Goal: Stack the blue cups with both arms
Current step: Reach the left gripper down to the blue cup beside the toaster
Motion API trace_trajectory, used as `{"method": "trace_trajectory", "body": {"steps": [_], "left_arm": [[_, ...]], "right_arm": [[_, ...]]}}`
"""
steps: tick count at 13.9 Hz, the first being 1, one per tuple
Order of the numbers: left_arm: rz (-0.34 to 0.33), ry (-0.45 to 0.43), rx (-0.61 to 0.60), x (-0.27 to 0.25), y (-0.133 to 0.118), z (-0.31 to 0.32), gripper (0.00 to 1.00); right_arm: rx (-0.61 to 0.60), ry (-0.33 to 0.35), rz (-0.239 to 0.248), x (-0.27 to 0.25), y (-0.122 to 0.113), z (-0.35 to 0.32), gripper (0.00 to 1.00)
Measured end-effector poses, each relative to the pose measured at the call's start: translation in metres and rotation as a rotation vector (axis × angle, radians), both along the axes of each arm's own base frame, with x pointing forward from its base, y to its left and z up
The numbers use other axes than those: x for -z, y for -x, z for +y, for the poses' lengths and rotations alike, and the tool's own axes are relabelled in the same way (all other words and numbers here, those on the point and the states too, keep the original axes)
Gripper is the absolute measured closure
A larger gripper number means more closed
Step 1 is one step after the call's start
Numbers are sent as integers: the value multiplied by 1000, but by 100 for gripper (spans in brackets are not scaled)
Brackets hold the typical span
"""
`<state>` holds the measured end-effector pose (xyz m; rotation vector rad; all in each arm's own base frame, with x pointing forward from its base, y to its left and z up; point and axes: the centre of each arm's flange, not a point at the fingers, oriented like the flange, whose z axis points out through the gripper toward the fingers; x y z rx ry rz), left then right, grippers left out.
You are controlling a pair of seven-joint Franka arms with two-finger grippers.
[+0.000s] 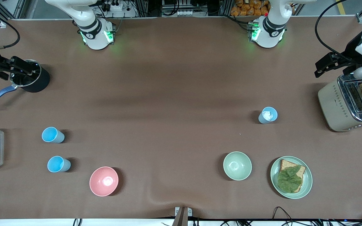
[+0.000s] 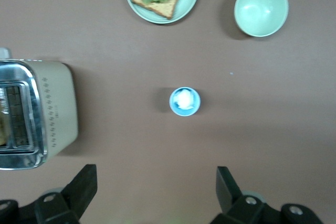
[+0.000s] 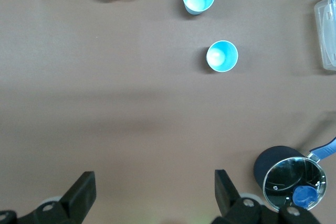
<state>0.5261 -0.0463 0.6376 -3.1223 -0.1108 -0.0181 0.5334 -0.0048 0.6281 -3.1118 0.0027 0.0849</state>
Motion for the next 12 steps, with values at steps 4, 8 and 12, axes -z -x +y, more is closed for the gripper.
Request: {"method": "trace_trajectory", "body": {"steps": [4,8,12], "left_arm": [[4,-15,2,0,0,1,0],[36,-21,4,15,-6,0,0],[49,-24,6,89,-40,-2,0]], "right_arm": [[0,0,0,0,0,0,0],[1,0,-1,0,0,0,0],[40,-31,8,8,-5,-17,0]]}}
